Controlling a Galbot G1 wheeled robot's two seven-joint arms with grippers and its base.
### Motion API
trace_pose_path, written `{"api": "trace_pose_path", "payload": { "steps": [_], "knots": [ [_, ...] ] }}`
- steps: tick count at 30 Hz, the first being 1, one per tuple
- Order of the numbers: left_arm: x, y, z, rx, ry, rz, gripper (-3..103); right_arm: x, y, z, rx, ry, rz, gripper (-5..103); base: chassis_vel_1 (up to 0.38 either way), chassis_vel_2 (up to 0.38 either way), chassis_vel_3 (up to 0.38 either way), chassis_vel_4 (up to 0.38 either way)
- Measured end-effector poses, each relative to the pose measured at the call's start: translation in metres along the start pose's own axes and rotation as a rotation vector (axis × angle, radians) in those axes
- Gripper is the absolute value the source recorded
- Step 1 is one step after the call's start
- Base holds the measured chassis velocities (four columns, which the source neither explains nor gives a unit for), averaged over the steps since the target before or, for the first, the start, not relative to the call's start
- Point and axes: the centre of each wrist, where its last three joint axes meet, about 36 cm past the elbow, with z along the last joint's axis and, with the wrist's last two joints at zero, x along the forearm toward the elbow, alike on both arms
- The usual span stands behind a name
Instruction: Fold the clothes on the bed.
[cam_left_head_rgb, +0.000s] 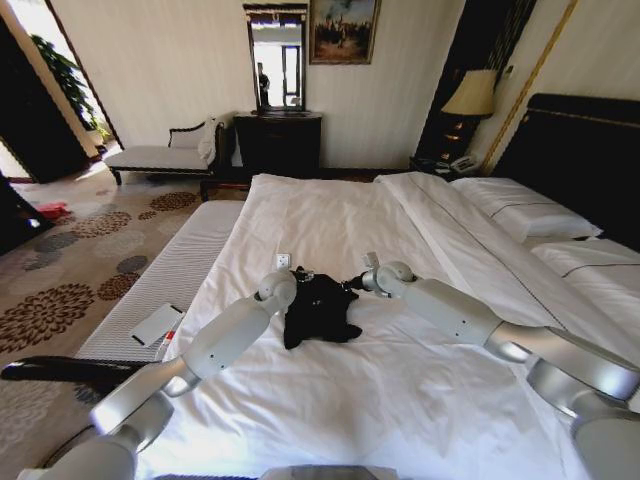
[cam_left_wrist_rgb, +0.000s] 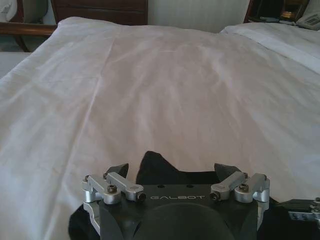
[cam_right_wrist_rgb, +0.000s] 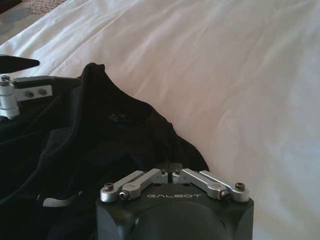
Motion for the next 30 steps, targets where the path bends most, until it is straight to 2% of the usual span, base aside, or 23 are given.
{"api": "trace_pose_path", "payload": {
  "steps": [5,7,10,16,20,21,23,24,25,26,28,29,30],
  "knots": [
    [-0.011,-0.01,0.0,0.011,0.013,-0.009,96,0.0,0.001,0.0,0.001,0.0,-0.001,0,0.0,0.0,0.0,0.0],
    [-0.013,-0.01,0.001,0.013,0.017,-0.015,96,-0.001,0.001,0.0,0.001,0.0,-0.002,0,0.0,0.0,0.0,0.0],
    [-0.021,-0.011,0.001,0.026,0.029,-0.035,89,-0.002,0.002,0.001,0.003,0.002,-0.004,0,0.0,0.0,0.0,0.0],
    [-0.026,-0.009,0.005,0.016,0.033,-0.061,86,-0.002,0.002,0.003,0.003,0.003,-0.002,0,0.0,0.0,0.0,0.0],
    [-0.034,-0.013,0.01,0.015,0.044,-0.072,72,-0.004,0.001,0.004,0.002,0.004,0.0,0,0.0,0.0,0.0,0.0],
    [-0.034,-0.013,0.01,0.015,0.044,-0.072,72,-0.004,0.001,0.004,0.002,0.004,0.0,0,0.0,0.0,0.0,0.0],
    [-0.037,-0.013,0.011,0.015,0.047,-0.079,64,-0.004,0.002,0.003,0.003,0.004,-0.002,0,0.0,0.0,0.0,0.0],
    [-0.038,-0.013,0.011,0.014,0.046,-0.082,64,-0.004,0.002,0.003,0.003,0.004,-0.002,0,0.0,0.0,0.0,0.0],
    [-0.039,-0.013,0.012,0.014,0.045,-0.084,58,-0.005,0.003,0.003,0.004,0.004,-0.003,0,0.0,0.0,0.0,0.0],
    [-0.039,-0.013,0.012,0.014,0.045,-0.084,58,-0.005,0.003,0.003,0.004,0.004,-0.003,0,0.0,0.0,0.0,0.0],
    [-0.04,-0.012,0.012,0.014,0.043,-0.087,47,-0.005,0.003,0.003,0.004,0.004,-0.004,0,0.0,0.0,0.0,0.0],
    [-0.04,-0.012,0.013,0.015,0.042,-0.088,47,-0.006,0.004,0.003,0.004,0.004,-0.004,0,0.0,0.0,0.0,0.0],
    [-0.041,-0.011,0.014,0.017,0.04,-0.091,42,-0.007,0.004,0.003,0.005,0.006,-0.003,0,0.0,0.0,0.0,0.0]
  ]
}}
